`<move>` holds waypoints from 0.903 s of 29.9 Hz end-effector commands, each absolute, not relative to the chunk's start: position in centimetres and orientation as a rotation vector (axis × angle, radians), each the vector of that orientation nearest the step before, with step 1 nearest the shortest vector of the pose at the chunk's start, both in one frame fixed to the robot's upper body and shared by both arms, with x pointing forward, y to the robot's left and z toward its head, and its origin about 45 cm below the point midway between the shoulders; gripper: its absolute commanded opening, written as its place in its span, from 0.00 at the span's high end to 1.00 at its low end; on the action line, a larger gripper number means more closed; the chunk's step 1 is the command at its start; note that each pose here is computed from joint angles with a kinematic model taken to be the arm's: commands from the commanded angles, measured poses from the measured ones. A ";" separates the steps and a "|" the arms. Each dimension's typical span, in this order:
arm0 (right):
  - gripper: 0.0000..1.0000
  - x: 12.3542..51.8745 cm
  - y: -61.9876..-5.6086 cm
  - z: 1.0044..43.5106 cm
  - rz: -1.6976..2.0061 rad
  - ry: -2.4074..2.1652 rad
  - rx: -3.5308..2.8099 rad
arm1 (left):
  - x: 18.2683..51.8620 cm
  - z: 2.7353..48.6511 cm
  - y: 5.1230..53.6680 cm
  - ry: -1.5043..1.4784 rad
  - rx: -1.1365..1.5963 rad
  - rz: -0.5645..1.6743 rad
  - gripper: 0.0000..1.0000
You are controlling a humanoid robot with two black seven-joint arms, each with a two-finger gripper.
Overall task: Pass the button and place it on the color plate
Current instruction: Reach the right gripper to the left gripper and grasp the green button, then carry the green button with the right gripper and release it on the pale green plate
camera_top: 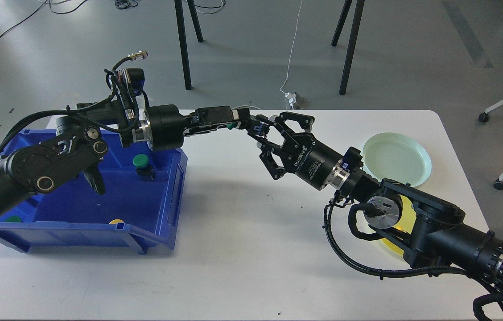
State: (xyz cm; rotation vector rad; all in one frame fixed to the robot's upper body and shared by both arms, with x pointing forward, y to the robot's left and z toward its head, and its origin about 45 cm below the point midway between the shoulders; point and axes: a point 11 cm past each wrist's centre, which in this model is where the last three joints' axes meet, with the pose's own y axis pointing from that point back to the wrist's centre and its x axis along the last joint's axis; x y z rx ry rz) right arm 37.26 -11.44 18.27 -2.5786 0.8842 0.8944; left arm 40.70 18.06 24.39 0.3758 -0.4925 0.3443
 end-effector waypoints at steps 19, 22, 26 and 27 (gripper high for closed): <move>0.95 40.7 -40.9 17.6 0.294 2.205 -2.564 | 40.9 24.7 18.2 -0.488 0.364 0.359 0.18; 0.94 39.5 -44.3 15.3 0.335 2.429 -2.510 | 41.0 24.7 18.3 -0.487 0.365 0.363 0.18; 0.92 39.0 -44.2 11.7 0.471 2.579 -2.501 | 41.1 24.7 18.4 -0.484 0.363 0.369 0.18; 0.90 38.8 -44.2 11.0 0.508 2.605 -2.492 | 41.1 24.7 18.3 -0.480 0.359 0.370 0.18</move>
